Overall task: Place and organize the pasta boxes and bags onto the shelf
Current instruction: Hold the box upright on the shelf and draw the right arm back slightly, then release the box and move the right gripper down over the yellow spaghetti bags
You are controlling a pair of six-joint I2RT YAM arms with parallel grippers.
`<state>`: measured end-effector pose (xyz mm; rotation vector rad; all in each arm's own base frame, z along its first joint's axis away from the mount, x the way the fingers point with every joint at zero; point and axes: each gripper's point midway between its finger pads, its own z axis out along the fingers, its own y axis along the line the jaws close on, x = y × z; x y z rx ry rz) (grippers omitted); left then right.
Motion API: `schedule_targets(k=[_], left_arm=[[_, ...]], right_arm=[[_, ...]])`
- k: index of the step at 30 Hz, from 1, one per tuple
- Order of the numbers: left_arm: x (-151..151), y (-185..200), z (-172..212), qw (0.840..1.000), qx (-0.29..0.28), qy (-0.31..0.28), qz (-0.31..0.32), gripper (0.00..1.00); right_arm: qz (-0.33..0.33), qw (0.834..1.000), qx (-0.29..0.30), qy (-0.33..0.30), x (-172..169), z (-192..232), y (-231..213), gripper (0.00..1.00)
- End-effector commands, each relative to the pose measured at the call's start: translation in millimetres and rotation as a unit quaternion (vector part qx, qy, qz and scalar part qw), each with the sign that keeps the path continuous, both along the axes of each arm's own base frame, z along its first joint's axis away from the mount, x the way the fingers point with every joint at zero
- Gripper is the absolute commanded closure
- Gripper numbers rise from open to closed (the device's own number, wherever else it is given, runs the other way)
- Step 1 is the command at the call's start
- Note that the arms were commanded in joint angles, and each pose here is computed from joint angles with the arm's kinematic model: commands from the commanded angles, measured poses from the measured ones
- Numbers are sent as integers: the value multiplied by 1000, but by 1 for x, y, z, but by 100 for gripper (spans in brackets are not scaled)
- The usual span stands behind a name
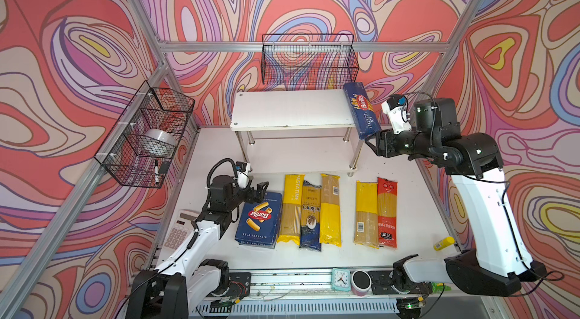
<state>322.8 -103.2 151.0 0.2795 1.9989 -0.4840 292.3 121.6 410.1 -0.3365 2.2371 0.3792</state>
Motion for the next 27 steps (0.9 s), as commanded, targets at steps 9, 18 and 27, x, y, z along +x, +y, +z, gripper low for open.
schedule_targets(k=[9, 18, 27], left_arm=[[-2, -1, 3, 1000, 2, -13, -5, 0], [-2, -4, 3, 1000, 1, -12, -13, 0], [-3, -3, 3, 1000, 1, -14, -9, 0]], right_arm=[[50, 994, 34, 91, -66, -67, 6, 32], [-36, 984, 104, 137, -74, -121, 1, 32], [-127, 966, 122, 188, -64, -202, -9, 33]])
